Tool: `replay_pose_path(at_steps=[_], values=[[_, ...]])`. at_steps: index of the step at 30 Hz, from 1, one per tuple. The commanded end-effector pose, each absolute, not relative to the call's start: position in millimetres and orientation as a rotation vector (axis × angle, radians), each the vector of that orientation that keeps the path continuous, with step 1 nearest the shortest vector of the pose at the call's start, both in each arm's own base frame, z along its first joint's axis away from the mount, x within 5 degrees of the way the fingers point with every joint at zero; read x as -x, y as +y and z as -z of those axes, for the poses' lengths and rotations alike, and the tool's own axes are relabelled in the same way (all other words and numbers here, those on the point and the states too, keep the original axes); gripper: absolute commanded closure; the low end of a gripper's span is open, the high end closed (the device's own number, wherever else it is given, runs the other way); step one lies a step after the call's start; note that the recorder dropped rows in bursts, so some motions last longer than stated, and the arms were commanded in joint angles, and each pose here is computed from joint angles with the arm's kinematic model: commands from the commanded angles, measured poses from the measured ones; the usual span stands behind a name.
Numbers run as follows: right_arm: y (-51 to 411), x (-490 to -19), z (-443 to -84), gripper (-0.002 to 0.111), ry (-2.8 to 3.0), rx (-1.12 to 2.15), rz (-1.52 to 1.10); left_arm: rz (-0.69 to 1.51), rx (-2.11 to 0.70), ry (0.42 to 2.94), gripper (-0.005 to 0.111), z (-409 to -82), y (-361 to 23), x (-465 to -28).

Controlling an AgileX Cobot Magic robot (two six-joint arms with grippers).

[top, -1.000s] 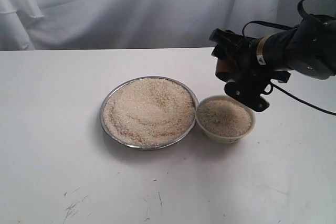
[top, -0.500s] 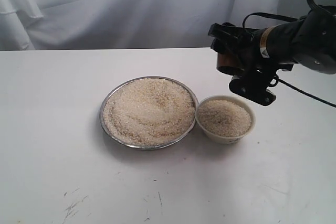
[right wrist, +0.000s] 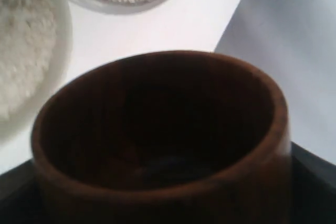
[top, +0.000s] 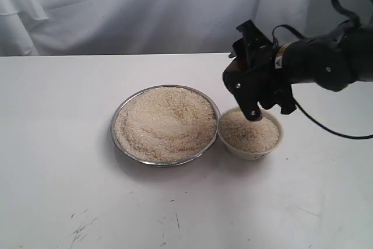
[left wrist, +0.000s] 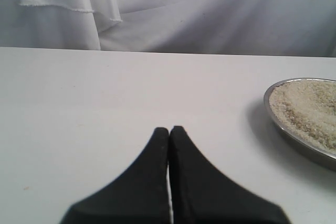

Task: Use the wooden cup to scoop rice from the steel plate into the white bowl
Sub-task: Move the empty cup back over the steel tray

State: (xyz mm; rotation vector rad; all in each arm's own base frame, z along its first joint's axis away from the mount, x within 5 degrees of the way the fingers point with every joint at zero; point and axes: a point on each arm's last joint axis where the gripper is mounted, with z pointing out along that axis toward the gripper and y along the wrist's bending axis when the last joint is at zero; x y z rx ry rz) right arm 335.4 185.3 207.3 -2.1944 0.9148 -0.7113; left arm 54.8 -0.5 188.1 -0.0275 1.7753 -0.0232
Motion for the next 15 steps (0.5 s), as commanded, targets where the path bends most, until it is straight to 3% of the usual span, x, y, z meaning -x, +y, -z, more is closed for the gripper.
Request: replay_pose_path(at_steps=[1, 15], values=[[214.3, -332.7, -192.5, 0.108, 0.984, 2.150, 0.588, 0.027, 0.030, 1.768, 0.107, -187.4, -0.5, -54.7], [295.9, -353.9, -183.1, 0.108, 0.737, 2.209, 0.586, 0.027, 0.030, 1.768, 0.107, -187.4, -0.5, -54.7]])
